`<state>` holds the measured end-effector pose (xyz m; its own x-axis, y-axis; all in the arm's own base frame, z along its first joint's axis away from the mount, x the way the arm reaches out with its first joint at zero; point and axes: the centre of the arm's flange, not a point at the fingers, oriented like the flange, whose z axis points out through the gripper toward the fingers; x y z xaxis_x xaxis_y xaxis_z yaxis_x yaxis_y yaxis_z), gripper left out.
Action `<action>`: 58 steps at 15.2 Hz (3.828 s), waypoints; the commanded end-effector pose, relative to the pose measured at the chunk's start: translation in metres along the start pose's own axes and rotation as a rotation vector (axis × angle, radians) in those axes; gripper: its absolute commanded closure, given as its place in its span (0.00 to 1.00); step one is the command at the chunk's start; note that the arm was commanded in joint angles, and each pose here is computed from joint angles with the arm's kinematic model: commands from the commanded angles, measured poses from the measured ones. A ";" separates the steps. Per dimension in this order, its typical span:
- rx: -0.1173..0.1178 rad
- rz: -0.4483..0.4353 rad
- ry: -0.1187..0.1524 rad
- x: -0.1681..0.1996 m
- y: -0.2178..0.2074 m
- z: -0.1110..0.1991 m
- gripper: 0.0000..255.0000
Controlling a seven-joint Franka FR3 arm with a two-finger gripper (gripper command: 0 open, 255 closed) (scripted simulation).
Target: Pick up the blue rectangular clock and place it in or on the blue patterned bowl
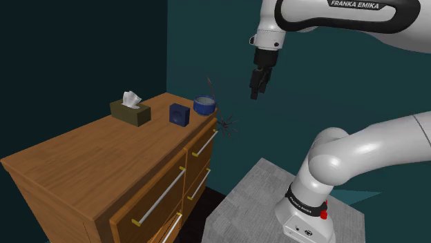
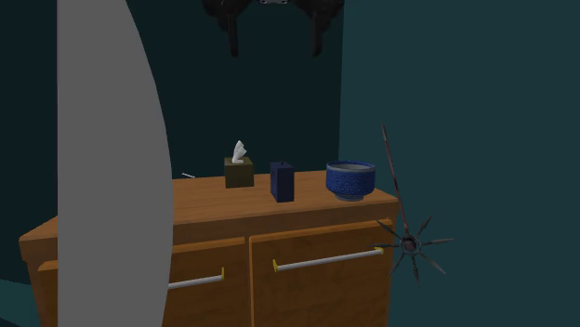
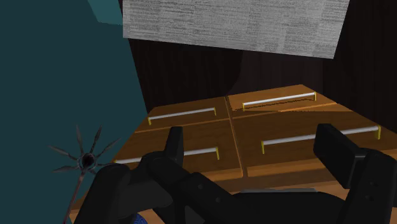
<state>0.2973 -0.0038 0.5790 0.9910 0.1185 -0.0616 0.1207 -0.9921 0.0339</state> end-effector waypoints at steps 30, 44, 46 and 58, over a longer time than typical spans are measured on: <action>0.043 0.018 0.040 0.348 0.033 0.144 0.00; 0.050 0.021 0.047 0.410 0.037 0.207 0.00; 0.050 0.021 0.047 0.410 0.037 0.207 0.00; 0.050 0.021 0.047 0.410 0.037 0.207 1.00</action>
<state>0.6961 0.0000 0.3493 0.9950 0.0991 -0.0143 0.0989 -0.9950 -0.0154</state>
